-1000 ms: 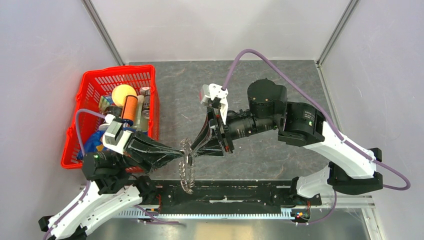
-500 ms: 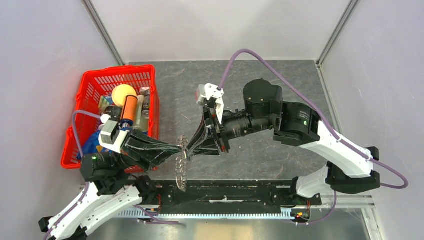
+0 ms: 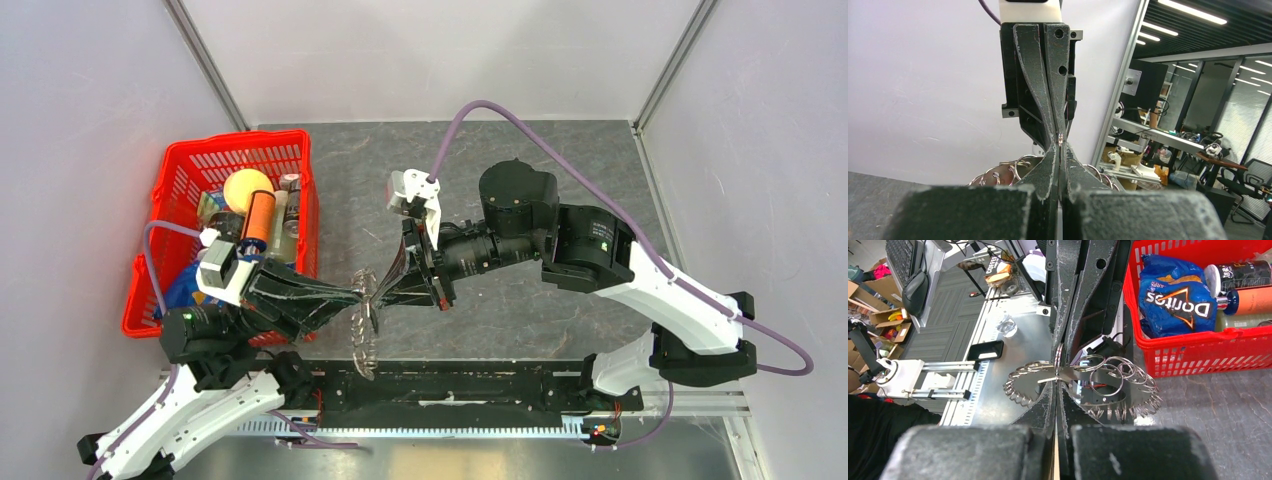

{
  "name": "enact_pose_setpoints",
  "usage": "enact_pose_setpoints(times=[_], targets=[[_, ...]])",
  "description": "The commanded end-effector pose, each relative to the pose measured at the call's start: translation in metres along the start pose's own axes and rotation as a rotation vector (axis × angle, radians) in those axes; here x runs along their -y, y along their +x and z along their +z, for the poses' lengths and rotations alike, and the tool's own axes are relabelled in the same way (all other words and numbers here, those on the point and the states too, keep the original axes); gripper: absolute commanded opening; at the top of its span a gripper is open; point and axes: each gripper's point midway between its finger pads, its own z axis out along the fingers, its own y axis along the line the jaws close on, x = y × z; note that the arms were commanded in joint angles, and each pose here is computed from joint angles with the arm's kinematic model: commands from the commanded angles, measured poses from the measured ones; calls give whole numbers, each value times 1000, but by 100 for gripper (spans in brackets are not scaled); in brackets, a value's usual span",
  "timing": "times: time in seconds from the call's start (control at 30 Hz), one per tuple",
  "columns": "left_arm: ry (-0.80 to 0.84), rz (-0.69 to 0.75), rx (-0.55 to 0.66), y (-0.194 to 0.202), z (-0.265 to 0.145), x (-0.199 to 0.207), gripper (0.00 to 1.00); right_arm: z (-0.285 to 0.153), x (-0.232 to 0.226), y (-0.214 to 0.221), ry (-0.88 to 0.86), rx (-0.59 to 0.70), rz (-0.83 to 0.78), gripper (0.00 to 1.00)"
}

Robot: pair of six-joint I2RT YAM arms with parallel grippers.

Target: Put the keys on the keyring

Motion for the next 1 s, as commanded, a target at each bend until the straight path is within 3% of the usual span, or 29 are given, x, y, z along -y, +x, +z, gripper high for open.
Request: enact_pose_setpoints(times=[0.0, 0.97], targets=[[-2, 18, 54, -12, 3, 1, 2, -6, -10, -23, -15, 71, -51, 0], [4, 22, 77, -18, 6, 1, 2, 14, -13, 4, -84, 10, -14, 0]])
